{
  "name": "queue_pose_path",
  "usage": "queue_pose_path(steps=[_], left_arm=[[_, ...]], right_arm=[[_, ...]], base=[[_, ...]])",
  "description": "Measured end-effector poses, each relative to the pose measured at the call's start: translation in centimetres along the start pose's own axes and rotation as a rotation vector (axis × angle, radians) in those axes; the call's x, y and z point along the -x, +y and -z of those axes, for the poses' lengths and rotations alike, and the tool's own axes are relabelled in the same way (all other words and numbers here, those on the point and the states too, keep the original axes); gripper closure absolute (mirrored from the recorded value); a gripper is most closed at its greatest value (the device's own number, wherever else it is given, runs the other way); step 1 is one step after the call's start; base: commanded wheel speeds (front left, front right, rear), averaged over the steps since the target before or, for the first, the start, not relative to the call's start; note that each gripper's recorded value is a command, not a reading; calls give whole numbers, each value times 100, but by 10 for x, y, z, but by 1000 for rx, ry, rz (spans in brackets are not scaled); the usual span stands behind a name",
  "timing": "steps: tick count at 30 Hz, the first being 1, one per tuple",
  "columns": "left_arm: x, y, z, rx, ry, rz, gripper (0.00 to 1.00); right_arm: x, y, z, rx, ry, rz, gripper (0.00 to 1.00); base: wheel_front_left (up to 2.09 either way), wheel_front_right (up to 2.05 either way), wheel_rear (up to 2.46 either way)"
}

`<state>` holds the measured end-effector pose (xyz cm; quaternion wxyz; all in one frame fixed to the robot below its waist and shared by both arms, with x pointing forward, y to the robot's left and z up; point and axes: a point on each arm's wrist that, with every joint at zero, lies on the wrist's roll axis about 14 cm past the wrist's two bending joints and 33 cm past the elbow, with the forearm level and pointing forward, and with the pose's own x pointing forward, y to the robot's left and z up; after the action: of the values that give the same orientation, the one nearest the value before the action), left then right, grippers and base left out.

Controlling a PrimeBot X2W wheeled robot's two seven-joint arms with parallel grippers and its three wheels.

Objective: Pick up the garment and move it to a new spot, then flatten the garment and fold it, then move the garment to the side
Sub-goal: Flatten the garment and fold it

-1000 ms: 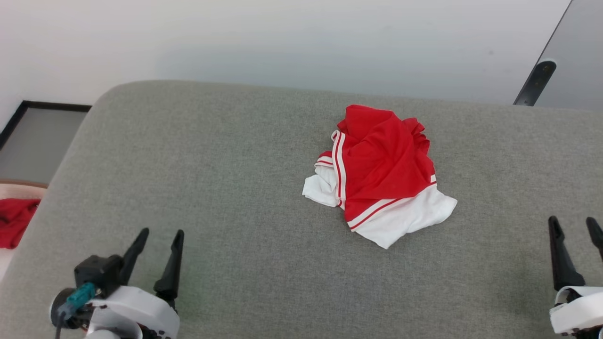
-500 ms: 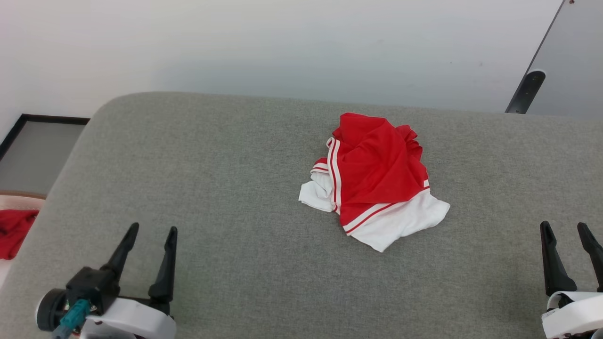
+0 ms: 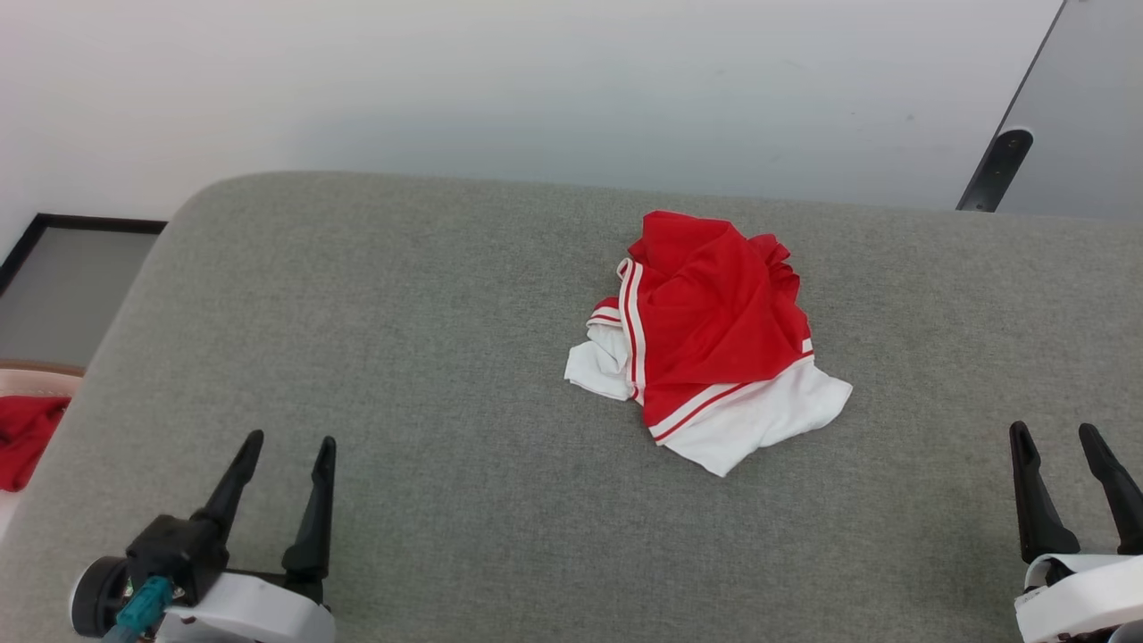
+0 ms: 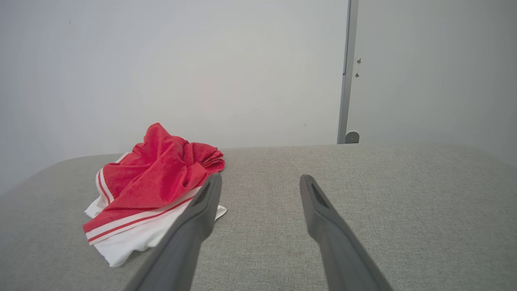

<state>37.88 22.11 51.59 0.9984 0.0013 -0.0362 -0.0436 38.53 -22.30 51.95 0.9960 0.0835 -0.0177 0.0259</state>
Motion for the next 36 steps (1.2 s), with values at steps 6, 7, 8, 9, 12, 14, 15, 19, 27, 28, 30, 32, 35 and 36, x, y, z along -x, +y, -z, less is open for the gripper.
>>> queue_pose_path(steps=[6, 7, 8, 9, 12, 14, 15, 19, 27, 28, 30, 32, 35, 36], left_arm=[[1, -2, 1, 3, 0, 2, 0], [1, -2, 1, 5, -1, 0, 0], [1, -2, 1, 5, -2, -2, 0], [2, -2, 1, 9, -3, -5, 0], [3, -5, 2, 33, -3, -15, 0], [6, -7, 7, 52, 8, -27, 0], [7, -7, 9, 61, 12, -33, 0], [11, -6, 15, 90, 25, -59, 0], [5, -8, 31, 139, 60, -88, 0], [5, -8, 35, 147, 68, -94, 0], [3, -9, 40, 157, 81, -101, 0], [1, -8, 44, 168, 88, -112, 0], [0, -4, 49, 170, 102, -132, 0], [0, -1, 51, 172, 105, -142, 0]], right_arm=[[-1, 2, 2, -3, 4, -6, 0], [-2, 4, 3, -4, 7, -10, 0], [-3, 6, 4, -4, 11, -16, 0], [-4, 8, 6, -1, 18, -24, 0], [-9, 20, 12, 45, 66, -85, 0], [-13, 32, 23, 106, 139, -158, 0], [-13, 40, 33, 143, 196, -204, 0], [-11, 61, 62, 316, 396, -382, 0], [-31, 84, 81, 585, 597, -652, 0], [-36, 86, 83, 607, 609, -672, 0], [-44, 85, 89, 663, 642, -708, 0], [-51, 87, 98, 686, 671, -736, 0], [-56, 88, 115, 747, 723, -790, 0], [-57, 89, 120, 754, 739, -803, 0]], base=[[0, 0, 0], [0, 0, 0], [0, 0, 0], [0, 0, 0], [0, 0, 0], [0, 0, 0], [0, 0, 0], [0, 0, 0], [0, 0, 0], [0, 0, 0], [0, 0, 0], [0, 0, 0], [0, 0, 0], [0, 0, 0]])
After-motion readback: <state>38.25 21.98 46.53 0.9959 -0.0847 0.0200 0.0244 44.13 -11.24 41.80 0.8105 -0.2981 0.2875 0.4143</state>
